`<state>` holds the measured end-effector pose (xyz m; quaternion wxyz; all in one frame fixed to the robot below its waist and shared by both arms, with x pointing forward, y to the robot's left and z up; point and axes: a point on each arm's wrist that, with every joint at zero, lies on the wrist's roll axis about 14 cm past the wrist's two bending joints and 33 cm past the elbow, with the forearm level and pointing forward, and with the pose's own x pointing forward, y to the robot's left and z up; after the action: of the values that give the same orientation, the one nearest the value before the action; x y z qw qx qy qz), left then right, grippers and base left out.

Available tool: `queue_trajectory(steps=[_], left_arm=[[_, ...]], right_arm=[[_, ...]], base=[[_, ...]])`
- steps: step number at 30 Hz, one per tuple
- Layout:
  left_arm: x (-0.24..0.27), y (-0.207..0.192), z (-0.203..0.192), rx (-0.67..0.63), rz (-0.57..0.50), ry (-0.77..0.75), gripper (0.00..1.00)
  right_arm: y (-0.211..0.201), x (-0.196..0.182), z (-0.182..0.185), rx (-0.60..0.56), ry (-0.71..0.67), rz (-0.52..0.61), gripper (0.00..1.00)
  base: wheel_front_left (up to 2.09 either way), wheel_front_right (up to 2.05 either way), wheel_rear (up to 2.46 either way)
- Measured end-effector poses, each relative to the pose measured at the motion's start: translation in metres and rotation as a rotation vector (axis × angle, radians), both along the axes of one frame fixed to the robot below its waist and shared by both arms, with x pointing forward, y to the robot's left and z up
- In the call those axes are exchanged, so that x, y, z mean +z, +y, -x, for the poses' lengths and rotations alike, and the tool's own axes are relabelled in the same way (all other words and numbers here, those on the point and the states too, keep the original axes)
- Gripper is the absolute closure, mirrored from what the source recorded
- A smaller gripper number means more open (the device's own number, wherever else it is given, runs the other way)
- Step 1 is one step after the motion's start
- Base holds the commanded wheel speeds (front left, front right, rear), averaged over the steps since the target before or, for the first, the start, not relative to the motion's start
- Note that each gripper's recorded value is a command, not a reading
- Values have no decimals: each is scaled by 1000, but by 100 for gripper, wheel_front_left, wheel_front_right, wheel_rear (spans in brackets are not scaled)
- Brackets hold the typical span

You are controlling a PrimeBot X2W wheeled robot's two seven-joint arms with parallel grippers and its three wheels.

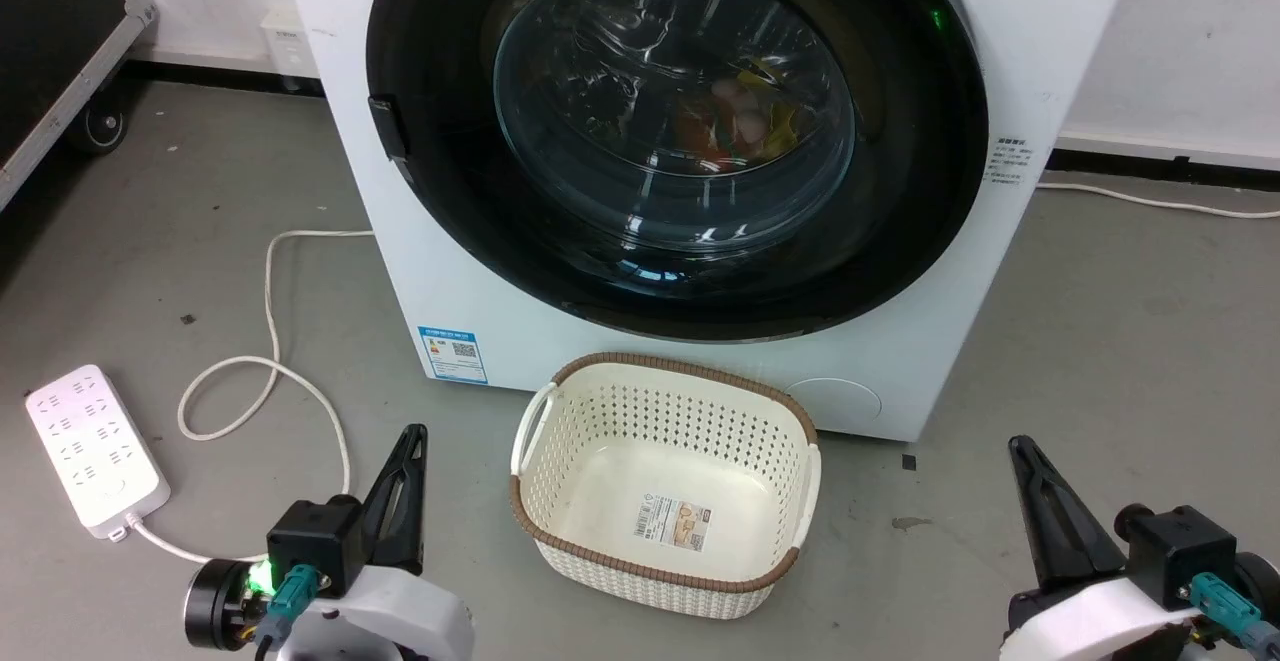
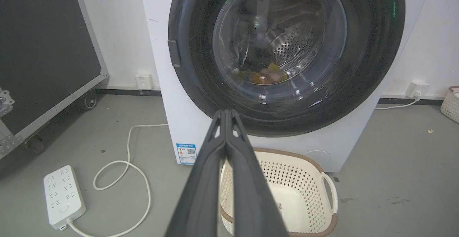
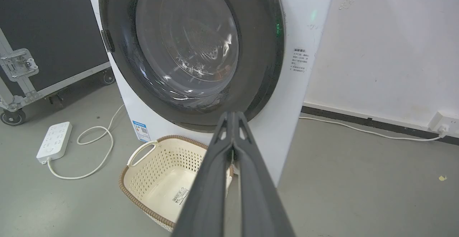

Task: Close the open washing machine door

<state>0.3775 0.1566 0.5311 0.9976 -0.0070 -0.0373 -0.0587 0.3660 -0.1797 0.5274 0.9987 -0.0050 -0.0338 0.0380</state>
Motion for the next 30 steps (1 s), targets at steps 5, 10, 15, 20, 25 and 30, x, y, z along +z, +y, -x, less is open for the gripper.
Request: queue_trajectory(steps=[5, 10, 15, 20, 25, 30], left_arm=[[0, 1, 0, 6, -6, 5, 100], [0, 2, 0, 15, -14, 9, 100], [1, 4, 0, 21, -21, 12, 100], [1, 6, 0, 31, -24, 18, 100], [1, 8, 0, 42, -28, 22, 100], [-2, 10, 1, 52, -36, 36, 100]], right_arm=[[2, -1, 0, 5, 7, 2, 100], [3, -1, -1, 9, 13, 4, 100], [5, -1, -1, 14, 18, 10, 100], [6, -2, -1, 18, 29, 14, 100], [8, -3, -1, 22, 38, 15, 100], [9, -3, -2, 26, 43, 24, 100]], base=[[0, 0, 0], [0, 0, 0], [0, 0, 0], [0, 0, 0], [0, 0, 0], [0, 0, 0]])
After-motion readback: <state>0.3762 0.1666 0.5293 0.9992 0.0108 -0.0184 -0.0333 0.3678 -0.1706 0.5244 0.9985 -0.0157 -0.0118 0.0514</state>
